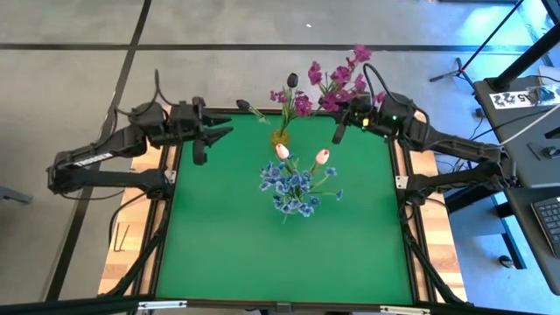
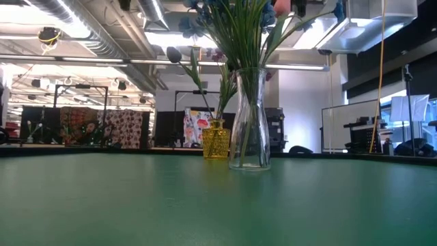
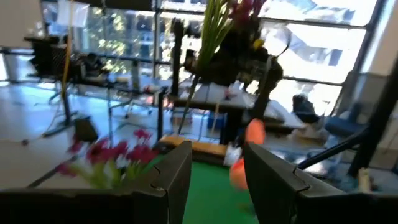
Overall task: Sort flowers into vase by color
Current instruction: Put the violet flowers in the yellow vase
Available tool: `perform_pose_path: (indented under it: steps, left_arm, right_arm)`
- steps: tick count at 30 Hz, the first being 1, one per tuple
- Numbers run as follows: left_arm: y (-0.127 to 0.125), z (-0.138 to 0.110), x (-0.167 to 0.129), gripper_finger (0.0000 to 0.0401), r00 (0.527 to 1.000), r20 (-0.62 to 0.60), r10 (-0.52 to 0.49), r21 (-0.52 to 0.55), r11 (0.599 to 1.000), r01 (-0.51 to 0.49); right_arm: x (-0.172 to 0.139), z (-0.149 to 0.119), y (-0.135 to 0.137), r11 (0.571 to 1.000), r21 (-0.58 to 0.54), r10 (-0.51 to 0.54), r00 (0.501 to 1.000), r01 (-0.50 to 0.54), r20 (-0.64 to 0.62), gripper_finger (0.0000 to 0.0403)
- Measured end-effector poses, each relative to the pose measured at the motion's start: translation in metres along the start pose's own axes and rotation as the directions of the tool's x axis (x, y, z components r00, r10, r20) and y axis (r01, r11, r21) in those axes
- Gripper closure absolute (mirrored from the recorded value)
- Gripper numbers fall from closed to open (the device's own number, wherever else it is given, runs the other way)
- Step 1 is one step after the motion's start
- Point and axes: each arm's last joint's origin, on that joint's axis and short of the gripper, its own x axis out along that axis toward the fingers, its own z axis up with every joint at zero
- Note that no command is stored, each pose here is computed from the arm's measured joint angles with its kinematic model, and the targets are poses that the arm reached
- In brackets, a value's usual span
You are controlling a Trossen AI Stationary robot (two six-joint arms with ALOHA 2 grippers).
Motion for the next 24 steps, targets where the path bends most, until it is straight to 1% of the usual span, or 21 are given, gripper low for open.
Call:
perform_pose_path:
  steps: [4,9,13,16,20,24]
  left_arm:
    - [0.007,-0.021,0.000,0.0259,0.999,-0.006,0.035,0.003,0.999,-0.035]
    - [0.017,-0.045,0.001,0.0259,0.996,-0.025,0.082,0.017,0.997,-0.081]
    - [0.023,-0.053,-0.002,0.0259,0.993,-0.008,0.118,0.020,0.993,-0.118]
    - [0.026,-0.056,-0.003,0.0259,0.991,-0.014,0.135,0.020,0.991,-0.135]
    - [0.027,-0.061,-0.002,0.0259,0.990,-0.027,0.140,0.019,0.990,-0.140]
    - [0.028,-0.069,-0.002,0.0259,0.989,-0.049,0.142,0.017,0.990,-0.141]
  right_arm:
    - [0.001,-0.003,-0.014,1.000,-0.003,0.001,1.000,-0.001,-0.023,0.0395]
    - [0.000,-0.010,-0.029,1.000,0.002,0.030,0.996,-0.030,-0.079,0.0382]
    - [-0.001,-0.016,-0.037,0.996,0.016,0.088,0.988,-0.087,-0.124,0.0391]
    - [-0.002,-0.018,-0.036,0.991,0.005,0.133,0.982,-0.133,-0.136,0.0396]
    - [-0.005,-0.016,-0.036,0.989,-0.025,0.144,0.981,-0.148,-0.128,0.0387]
    - [-0.013,-0.015,-0.035,0.987,-0.041,0.148,0.985,-0.152,-0.091,0.0385]
